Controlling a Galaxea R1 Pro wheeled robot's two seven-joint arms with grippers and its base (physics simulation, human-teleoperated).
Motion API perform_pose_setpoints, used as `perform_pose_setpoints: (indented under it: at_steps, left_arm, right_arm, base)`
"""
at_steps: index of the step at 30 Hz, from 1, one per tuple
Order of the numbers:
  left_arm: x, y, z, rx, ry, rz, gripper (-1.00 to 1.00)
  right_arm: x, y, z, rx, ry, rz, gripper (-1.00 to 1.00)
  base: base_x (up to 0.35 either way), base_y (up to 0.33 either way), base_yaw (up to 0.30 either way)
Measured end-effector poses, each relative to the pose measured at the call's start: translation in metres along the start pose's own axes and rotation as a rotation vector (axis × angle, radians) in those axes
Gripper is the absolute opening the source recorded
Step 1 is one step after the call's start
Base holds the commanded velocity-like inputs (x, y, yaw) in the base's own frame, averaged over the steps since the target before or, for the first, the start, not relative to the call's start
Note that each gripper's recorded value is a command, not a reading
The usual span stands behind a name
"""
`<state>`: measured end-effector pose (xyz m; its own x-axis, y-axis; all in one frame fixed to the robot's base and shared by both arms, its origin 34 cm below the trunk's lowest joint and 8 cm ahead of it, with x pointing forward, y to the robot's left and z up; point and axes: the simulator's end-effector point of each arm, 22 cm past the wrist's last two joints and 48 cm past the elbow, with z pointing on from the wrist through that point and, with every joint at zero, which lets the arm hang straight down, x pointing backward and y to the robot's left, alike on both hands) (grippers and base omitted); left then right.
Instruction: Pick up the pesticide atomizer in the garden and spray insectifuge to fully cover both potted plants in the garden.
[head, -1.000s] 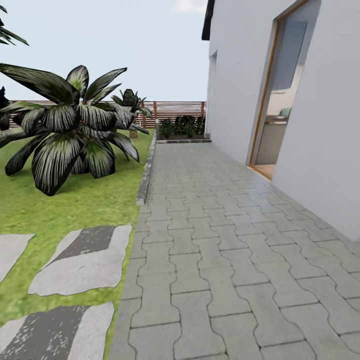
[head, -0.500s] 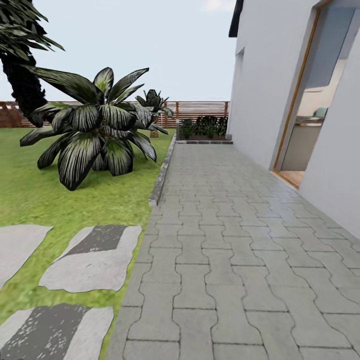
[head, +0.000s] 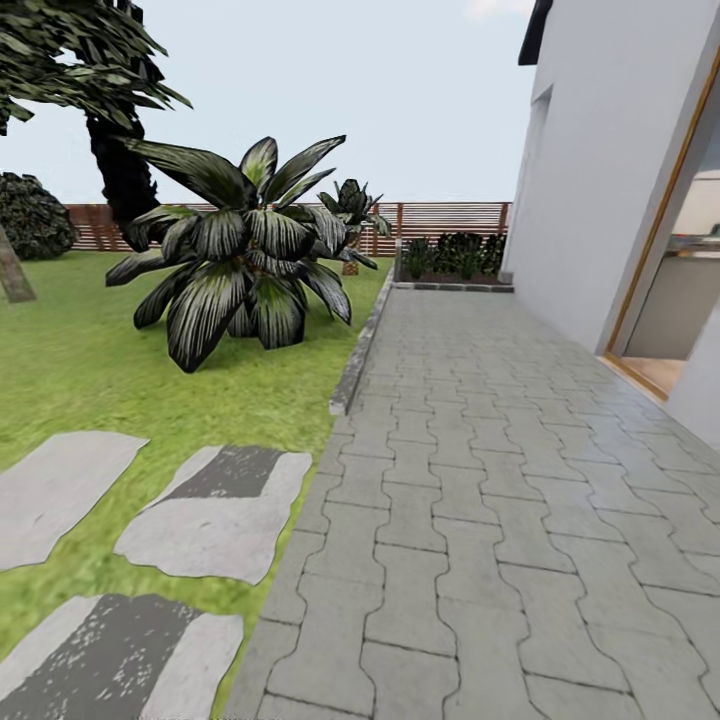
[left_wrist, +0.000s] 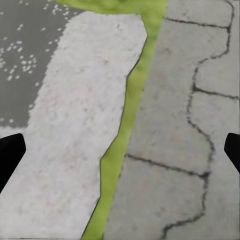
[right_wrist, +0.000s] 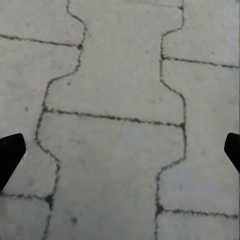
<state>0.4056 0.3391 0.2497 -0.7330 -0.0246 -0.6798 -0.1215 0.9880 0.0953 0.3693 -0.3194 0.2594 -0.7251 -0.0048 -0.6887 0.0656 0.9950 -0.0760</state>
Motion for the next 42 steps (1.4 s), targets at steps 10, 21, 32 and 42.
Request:
perform_pose_setpoints:
  at_steps: [10,21,32,42]
  left_arm:
    - [-0.0002,0.0008,0.0001,-0.002,0.0,-0.001,1.0]
    - [-0.0003,0.0015,0.0002,-0.003,0.0,-0.001,1.0]
    - [0.0014,0.0006,0.0004,-0.001,0.004,-0.001,1.0]
    - [0.0017,0.0012,0.0006,-0.003,0.005,-0.001,1.0]
  right_arm:
    - [0.0001,0.0,0.0,0.0,0.0,0.0,1.0]
    - [-0.0009,0.0017,0.0002,-0.003,-0.002,0.001,1.0]
    - [0.001,0.0033,0.0001,-0.007,0.003,0.002,1.0]
    - [0.0022,0.0036,0.0,-0.008,0.006,0.001,1.0]
  base:
    - [0.005,-0.001,0.277]
    - [0.0,0.0,0.277]
    - [0.0,0.0,0.277]
    - [0.03,0.0,0.277]
